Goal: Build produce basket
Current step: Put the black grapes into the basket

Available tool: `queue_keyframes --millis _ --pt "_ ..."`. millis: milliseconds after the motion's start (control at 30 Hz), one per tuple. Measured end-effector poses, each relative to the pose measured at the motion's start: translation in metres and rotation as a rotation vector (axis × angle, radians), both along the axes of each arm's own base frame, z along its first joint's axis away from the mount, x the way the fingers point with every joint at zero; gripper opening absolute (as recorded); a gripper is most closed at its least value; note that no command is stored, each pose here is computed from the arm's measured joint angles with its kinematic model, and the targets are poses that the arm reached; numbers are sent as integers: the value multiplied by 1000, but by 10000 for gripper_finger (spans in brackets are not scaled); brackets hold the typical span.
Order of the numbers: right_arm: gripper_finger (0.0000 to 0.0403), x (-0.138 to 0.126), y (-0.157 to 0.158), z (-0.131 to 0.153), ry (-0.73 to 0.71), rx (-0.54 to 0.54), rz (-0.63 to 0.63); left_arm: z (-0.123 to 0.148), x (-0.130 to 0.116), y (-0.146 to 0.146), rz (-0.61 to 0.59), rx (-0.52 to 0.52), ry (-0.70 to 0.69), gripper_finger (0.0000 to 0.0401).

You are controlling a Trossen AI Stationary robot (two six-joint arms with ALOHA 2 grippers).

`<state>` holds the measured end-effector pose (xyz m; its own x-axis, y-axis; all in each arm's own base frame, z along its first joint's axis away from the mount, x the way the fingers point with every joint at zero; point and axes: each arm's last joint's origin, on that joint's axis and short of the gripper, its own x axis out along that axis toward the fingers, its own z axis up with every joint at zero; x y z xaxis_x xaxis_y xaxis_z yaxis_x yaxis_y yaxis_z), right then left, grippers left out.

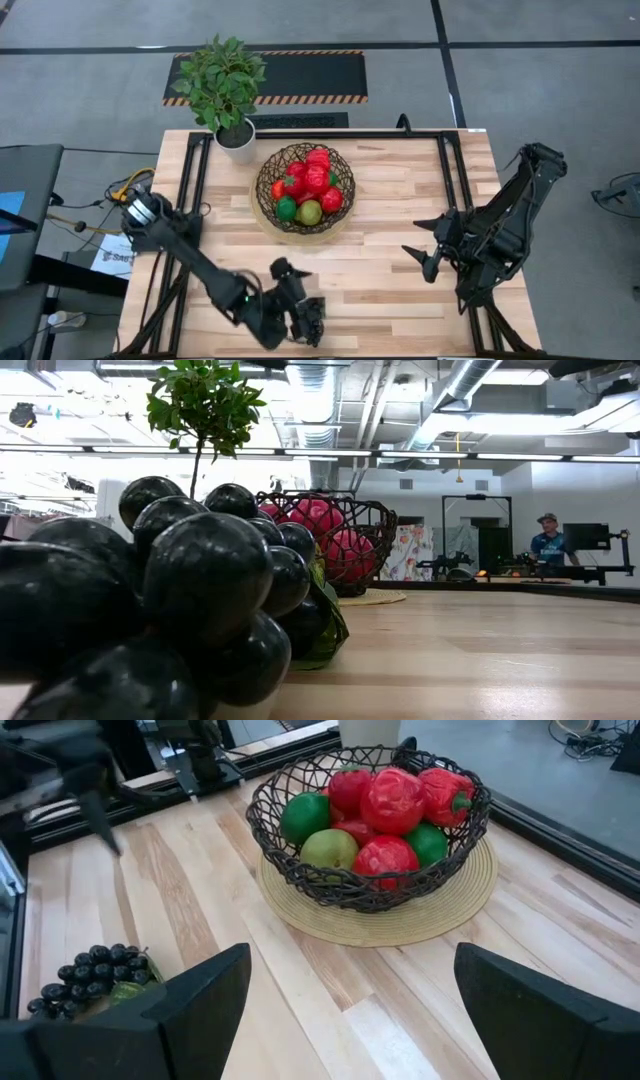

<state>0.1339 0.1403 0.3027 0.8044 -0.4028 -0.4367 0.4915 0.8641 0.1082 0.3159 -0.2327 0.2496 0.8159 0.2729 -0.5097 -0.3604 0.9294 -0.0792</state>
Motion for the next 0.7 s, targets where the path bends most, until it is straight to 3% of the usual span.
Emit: queue_keyframes --millis 167,333,567,700 --pt "368 0 0 0 1 -2 -1 -38 0 -29 62 -81 -40 396" --pt "368 0 0 0 -1 0 -1 -78 6 -47 69 -120 5 396" --pt "368 0 0 0 -1 2 -1 -132 17 -58 82 -77 126 396" --pt "368 0 0 0 -1 1 -1 -144 23 -60 122 -91 178 396"
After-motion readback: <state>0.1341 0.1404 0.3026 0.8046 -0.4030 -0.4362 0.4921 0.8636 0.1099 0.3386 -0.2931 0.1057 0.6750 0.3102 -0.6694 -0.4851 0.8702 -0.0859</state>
